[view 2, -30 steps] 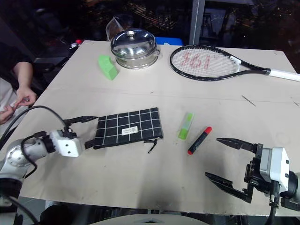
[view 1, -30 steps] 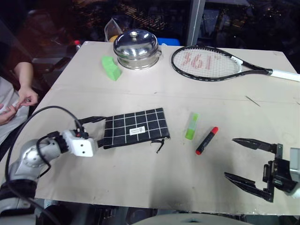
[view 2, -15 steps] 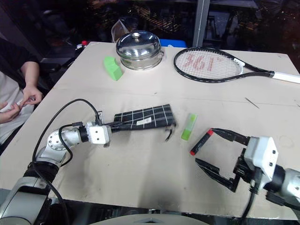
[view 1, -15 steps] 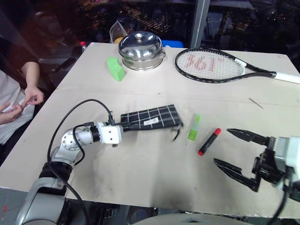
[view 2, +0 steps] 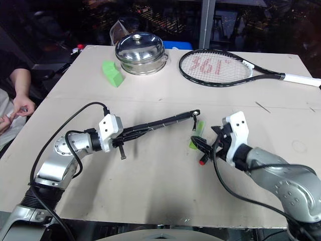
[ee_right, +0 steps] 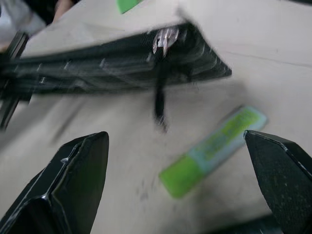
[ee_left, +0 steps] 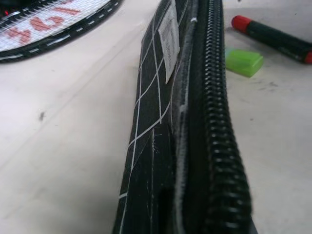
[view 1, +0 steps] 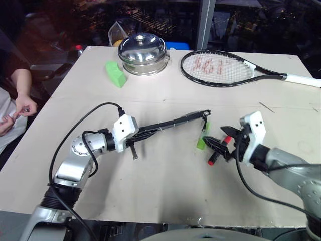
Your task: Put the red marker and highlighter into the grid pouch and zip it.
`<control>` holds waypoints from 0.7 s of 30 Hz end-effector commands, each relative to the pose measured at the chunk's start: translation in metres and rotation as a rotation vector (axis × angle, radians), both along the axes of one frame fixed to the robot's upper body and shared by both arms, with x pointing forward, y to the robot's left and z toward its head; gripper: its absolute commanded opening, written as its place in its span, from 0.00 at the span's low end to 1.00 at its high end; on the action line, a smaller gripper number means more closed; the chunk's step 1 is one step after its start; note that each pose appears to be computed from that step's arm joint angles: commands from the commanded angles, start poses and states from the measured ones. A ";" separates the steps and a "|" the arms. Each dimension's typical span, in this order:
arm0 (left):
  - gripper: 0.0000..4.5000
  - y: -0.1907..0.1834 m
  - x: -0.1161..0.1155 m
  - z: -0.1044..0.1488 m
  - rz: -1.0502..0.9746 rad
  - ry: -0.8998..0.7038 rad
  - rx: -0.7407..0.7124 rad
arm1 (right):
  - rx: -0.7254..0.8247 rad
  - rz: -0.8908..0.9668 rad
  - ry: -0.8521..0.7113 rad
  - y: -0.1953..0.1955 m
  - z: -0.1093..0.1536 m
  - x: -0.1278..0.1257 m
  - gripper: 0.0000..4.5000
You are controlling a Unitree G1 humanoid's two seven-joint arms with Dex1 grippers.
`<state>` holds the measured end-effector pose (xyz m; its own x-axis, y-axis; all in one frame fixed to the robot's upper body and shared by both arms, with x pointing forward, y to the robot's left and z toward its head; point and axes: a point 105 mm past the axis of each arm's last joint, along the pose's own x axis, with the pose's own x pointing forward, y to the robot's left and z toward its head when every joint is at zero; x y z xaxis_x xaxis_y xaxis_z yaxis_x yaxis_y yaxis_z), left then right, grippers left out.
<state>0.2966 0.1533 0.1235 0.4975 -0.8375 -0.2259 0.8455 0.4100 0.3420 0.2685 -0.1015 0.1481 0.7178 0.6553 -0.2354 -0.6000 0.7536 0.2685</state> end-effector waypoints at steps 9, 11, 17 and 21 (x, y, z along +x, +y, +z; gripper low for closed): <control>0.00 -0.013 -0.006 0.007 -0.039 -0.061 0.021 | 0.062 -0.023 0.000 0.013 0.010 0.017 0.25; 0.00 -0.016 -0.007 0.007 -0.045 -0.067 0.027 | 0.061 -0.023 -0.008 0.014 0.012 0.017 0.02; 0.00 -0.019 -0.003 0.011 -0.033 -0.069 0.016 | 0.066 0.041 -0.009 0.022 0.016 0.009 0.02; 0.00 -0.023 0.000 0.015 -0.021 -0.067 0.012 | 0.097 0.198 -0.008 0.038 0.024 -0.012 0.02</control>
<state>0.2975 0.1376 0.1244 0.4971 -0.8362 -0.2317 0.8424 0.4012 0.3597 0.2702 -0.0752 0.1544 0.6410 0.7354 -0.2198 -0.6542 0.6733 0.3445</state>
